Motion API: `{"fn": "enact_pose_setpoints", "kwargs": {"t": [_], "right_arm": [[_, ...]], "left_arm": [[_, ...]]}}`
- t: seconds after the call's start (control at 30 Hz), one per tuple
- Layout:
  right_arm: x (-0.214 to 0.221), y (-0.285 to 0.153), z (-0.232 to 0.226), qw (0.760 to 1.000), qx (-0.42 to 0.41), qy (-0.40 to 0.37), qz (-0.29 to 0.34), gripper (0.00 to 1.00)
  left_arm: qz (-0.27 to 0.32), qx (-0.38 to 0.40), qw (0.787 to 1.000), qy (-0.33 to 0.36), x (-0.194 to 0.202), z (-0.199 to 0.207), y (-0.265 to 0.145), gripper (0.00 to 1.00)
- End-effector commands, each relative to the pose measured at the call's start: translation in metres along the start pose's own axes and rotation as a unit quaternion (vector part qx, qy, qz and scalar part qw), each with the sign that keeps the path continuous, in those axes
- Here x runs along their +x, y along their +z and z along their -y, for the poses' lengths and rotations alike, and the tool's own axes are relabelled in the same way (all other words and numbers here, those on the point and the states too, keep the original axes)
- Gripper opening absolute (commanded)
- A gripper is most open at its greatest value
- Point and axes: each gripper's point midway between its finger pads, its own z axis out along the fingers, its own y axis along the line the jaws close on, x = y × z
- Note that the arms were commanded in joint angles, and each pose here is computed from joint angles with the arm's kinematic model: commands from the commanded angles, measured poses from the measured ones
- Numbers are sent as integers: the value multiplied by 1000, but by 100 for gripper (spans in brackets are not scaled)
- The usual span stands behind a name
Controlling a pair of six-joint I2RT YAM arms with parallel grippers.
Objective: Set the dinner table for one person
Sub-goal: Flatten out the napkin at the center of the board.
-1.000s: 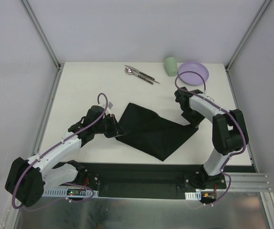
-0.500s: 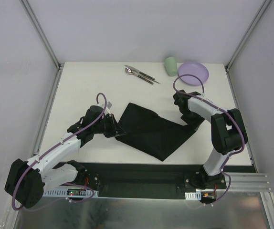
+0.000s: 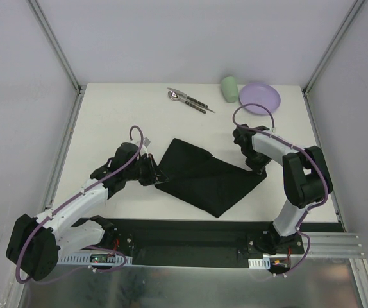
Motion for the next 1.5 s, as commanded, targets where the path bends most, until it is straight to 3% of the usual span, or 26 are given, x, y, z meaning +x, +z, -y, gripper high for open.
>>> {"fn": "enact_pose_setpoints", "kwargs": {"t": [0.0,0.2,0.4,0.8,1.1,1.47], "right_arm": [[-2,-3,6,1000,6,5,10,1],[-12,-13,13,999,3,0,33,1],[-46,-52,36,994,-25,-3,106,1],[-115,-142,95,960,-157,28,231,1],[-152,-202,114,920,-249,-8,302,1],[-190,-275,105,869,-343,-28,356,1]], "left_arm": [[4,8,1000,8,0,1,-5,0],[7,7,1000,9,-2,0,-4,0],[20,5,1000,21,-18,7,-4,0],[78,15,994,70,-106,55,-18,0],[163,21,980,109,-196,97,-73,0],[245,24,955,165,-236,152,-158,0]]}}
